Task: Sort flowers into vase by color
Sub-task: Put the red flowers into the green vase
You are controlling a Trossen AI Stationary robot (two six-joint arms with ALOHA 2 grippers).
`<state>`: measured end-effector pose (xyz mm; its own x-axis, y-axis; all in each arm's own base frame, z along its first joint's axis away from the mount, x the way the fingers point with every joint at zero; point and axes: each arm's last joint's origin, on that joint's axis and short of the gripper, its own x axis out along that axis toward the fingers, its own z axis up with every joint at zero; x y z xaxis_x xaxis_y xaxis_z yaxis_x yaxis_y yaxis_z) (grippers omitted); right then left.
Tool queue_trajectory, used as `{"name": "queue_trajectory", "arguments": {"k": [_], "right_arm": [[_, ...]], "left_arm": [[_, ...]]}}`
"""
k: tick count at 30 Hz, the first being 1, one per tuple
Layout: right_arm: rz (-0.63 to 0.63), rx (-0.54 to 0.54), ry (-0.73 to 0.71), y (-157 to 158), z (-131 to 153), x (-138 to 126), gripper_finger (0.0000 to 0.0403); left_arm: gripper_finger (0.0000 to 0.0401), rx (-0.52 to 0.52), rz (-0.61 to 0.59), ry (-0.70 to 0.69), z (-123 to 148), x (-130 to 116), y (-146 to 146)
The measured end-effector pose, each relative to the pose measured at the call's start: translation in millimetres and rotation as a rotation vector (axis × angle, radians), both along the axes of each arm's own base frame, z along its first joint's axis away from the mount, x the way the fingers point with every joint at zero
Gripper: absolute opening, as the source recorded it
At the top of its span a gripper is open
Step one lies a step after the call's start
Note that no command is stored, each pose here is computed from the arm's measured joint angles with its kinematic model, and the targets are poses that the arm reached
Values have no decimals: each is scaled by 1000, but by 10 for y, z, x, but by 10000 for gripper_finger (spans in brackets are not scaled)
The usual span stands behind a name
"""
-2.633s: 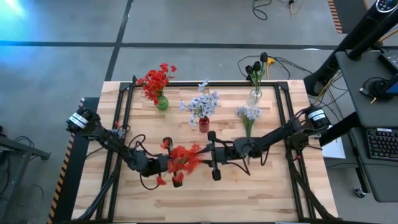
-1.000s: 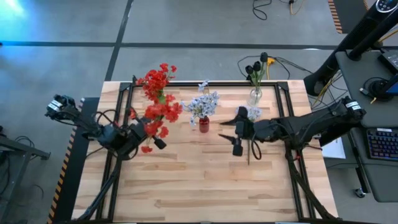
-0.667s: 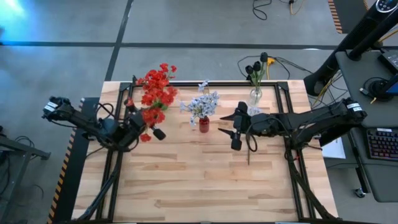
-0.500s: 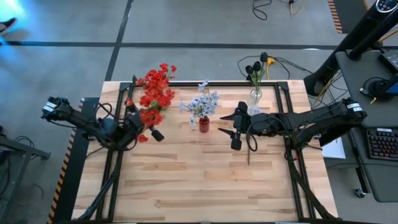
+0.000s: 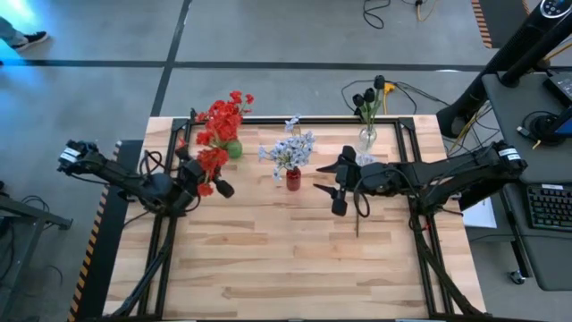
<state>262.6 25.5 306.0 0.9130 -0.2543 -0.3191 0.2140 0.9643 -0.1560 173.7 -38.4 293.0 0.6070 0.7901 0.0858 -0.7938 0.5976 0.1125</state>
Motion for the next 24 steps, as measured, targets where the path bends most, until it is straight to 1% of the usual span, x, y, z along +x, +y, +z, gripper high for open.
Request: {"name": "queue_trajectory", "arguments": {"k": [7, 14, 17, 20, 24], "right_arm": [[-14, -13, 4, -33, 0, 2, 201], [-19, -19, 9, -52, -4, 2, 201], [-19, -19, 12, -53, -7, 2, 201], [-19, -20, 13, -53, -7, 1, 201], [-17, -25, 14, -53, -7, 1, 201]], "left_arm": [[0, -25, 32, -19, -166, 4, 104], [0, -52, -38, -67, -310, 20, 197], [0, -66, -25, -64, -345, 29, 231], [0, -111, -1, -85, -395, 41, 292], [0, -132, 24, -50, -436, 61, 352]]}}
